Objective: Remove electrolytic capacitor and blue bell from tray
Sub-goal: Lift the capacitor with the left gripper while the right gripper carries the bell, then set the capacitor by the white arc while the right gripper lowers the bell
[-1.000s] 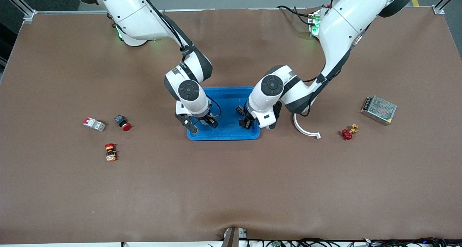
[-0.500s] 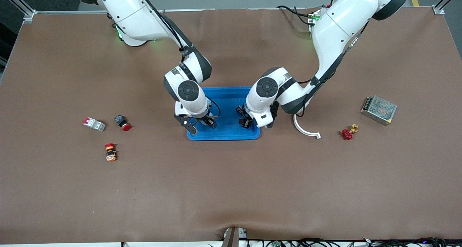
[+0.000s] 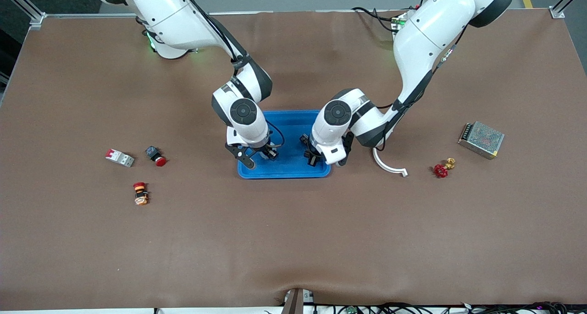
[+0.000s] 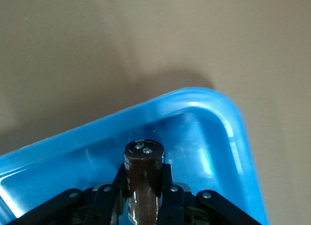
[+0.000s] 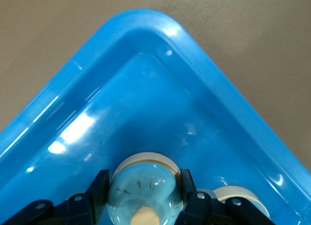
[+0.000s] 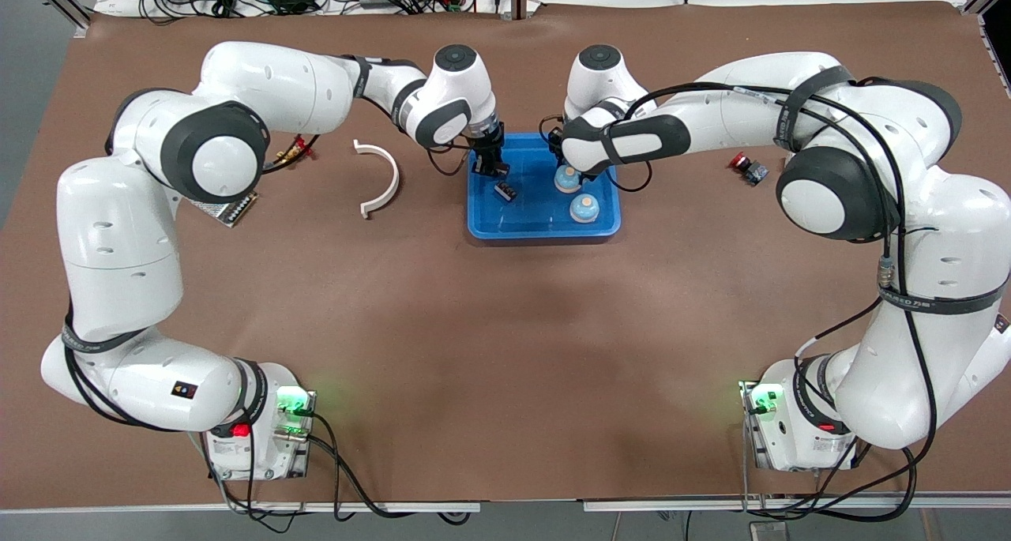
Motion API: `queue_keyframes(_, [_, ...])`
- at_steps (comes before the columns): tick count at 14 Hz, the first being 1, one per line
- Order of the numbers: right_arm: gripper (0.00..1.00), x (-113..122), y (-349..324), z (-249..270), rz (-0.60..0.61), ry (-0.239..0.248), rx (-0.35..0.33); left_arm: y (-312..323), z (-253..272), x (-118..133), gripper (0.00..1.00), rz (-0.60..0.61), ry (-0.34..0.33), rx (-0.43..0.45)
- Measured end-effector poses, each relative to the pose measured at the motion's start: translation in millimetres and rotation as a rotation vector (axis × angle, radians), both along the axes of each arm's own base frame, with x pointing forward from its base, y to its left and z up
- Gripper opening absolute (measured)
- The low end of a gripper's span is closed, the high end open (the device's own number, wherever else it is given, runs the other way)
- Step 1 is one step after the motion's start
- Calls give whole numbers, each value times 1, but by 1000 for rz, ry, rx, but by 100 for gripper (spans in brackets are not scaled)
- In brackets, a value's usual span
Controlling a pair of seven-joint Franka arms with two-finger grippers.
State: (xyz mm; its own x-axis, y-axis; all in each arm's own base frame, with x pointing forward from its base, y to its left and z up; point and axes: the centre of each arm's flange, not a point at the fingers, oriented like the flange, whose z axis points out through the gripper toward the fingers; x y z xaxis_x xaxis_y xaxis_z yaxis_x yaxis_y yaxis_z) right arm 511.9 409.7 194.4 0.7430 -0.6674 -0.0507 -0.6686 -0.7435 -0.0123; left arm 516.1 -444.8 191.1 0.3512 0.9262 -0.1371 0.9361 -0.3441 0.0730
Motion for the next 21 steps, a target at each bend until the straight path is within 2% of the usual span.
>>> queue_keyframes(2, [64,6,3,14,55,37,-31,0,15,14,30,-2,-36,2])
queue_keyframes(5, [64,30,-7,58,276,140,-87,9,49,36,30,-30,-60,61])
queue_keyframes(7, [64,56,-39,78,424,166,-76,32,78,53,30,-71,-72,106])
queue_keyframes(10, [64,97,-116,88,596,170,-52,91,104,79,30,-146,-33,167])
queue_keyframes(13, [64,125,-185,88,705,172,-92,157,99,99,30,-226,12,169])
queue_keyframes(15, [64,133,-214,85,762,182,-118,199,88,110,30,-267,34,170])
queue_keyframes(17, [64,138,-237,81,823,179,-115,235,75,120,30,-293,53,162])
queue_keyframes(19, [64,143,-272,78,891,153,-102,260,58,128,30,-308,55,137])
queue_keyframes(21, [64,144,-316,74,959,127,-119,270,40,133,30,-309,48,113])
